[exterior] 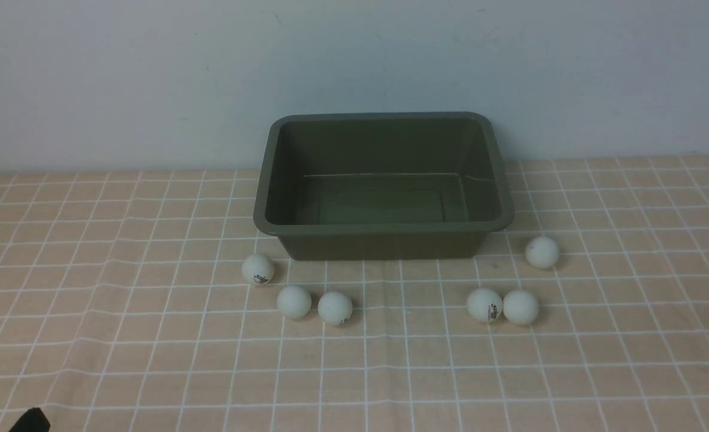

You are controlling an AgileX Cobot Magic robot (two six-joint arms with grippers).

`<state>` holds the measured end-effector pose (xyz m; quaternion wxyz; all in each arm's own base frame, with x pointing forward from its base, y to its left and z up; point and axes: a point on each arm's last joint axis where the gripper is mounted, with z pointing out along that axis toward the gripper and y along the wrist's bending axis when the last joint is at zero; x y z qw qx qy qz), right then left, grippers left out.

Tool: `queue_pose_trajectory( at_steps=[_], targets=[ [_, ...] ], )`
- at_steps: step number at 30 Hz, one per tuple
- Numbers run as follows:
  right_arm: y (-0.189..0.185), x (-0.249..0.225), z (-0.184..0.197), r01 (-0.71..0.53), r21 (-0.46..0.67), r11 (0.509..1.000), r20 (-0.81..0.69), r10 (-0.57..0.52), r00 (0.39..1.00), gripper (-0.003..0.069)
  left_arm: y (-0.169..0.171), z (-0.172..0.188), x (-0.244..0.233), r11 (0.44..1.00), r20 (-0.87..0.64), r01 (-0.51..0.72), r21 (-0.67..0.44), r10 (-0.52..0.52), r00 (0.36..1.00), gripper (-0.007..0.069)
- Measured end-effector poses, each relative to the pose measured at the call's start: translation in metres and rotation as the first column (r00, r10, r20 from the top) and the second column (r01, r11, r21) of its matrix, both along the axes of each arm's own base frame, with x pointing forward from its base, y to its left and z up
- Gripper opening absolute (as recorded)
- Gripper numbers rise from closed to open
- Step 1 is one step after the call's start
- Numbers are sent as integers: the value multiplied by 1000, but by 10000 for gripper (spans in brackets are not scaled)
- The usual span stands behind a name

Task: Put the table tennis balls into the box on the light coffee tablecloth.
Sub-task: 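Reach for and grasp a ping pong ball on the table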

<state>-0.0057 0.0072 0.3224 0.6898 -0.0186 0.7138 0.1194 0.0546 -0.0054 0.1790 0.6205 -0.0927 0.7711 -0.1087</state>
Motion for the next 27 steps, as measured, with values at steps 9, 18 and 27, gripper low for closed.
queue_pose_trajectory(
  at_steps=[9, 18, 27],
  targets=[
    [0, 0, -3, -3, -5, 1000, -28, 3, 1000, 383, -1, 13, 2, 959, 123, -11, -284, 48, 991, 351],
    [6, -1, -2, -66, -26, 997, -18, 66, 998, 383, -12, 48, -7, 976, 97, 108, -192, -90, 991, 351],
    [16, 2, 1, -177, -111, 978, -15, 176, 984, 383, -21, 102, 0, 967, -21, 252, 41, -251, 968, 351]
  ],
)
